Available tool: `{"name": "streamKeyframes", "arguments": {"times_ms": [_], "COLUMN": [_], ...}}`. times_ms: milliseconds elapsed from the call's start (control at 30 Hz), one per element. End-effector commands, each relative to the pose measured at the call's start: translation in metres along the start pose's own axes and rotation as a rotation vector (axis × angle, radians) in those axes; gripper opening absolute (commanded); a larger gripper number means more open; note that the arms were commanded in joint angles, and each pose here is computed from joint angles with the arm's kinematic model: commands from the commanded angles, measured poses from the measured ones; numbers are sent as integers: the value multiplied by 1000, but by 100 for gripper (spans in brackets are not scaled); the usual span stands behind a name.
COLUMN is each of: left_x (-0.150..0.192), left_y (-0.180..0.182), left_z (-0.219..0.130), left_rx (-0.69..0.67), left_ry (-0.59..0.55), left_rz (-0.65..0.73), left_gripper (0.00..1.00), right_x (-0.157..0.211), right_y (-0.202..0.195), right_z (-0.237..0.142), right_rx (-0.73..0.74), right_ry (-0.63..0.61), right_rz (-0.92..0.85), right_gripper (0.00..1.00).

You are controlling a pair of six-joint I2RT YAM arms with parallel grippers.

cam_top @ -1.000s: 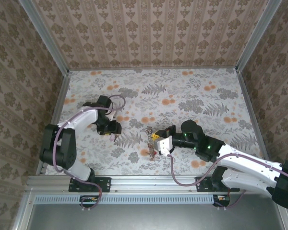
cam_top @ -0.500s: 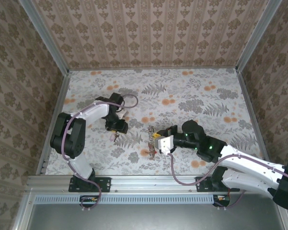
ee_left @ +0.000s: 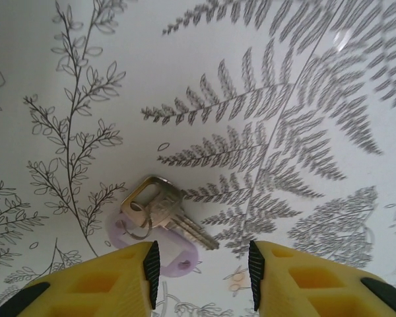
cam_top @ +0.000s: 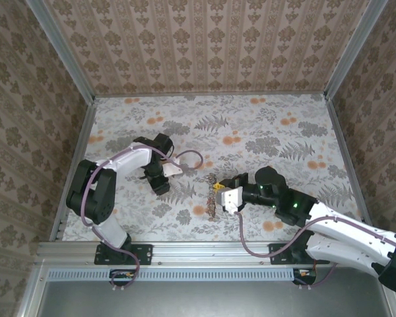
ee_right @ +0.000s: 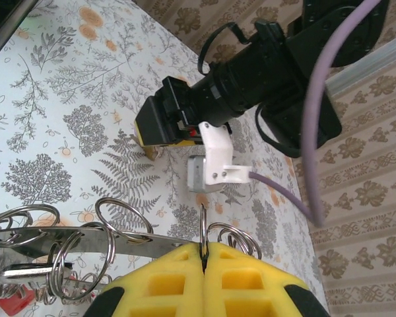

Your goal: Put the keys on the keyring

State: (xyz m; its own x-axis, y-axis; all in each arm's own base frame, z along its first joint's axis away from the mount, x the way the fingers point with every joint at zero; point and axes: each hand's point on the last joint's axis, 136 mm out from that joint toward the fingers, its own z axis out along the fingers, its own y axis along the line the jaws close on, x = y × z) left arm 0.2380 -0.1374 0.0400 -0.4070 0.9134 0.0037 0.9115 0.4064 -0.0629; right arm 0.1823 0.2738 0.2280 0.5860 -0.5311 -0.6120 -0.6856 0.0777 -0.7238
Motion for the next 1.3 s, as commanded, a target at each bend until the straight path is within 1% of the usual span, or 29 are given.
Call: {"name": "streamKeyframes", "arguments": {"times_ms": [0,100,167,233,500,767,867,900,967,1100,1167,1267], "left_x": [6,3,1,1,2,1,3,4,3,1,1,-1], "left_y": [18,23,28,31,31,26,26,27,28,29,28,27], "left_z": [5,9,11,14,19,26,27,28,27,23,22,18], "left_rx": [-83,-103,-134,-149,-138,-81,-82,-86,-83,-68,-63,-55], "left_ry": [41,37,21,28,23,20,33,37,38,41,42,32], "left_rz": [86,87,81,88,96,90,89,87,83,85,88,90], "left_gripper": [43,42,40,37,37,37,37,35,25,12,7,2], "right_x": [-9,-10,-10,-10,-10,-9,-9,-8,-8,-8,-8,-8], "right_y": [-17,-18,-18,-18,-21,-21,-21,-21,-20,-20,-19,-19], "right_z": [-10,-14,-15,-16,-18,-20,-20,-20,-21,-20,-21,-21], "right_rx": [67,77,76,76,85,92,94,95,96,92,93,91], "right_ry": [-19,-22,-23,-20,-15,-7,-7,-6,-8,-6,-7,-6], "right_rz": [6,10,10,9,8,12,14,14,17,16,17,19], "right_gripper": [0,0,0,0,0,0,0,0,0,0,0,0]}}
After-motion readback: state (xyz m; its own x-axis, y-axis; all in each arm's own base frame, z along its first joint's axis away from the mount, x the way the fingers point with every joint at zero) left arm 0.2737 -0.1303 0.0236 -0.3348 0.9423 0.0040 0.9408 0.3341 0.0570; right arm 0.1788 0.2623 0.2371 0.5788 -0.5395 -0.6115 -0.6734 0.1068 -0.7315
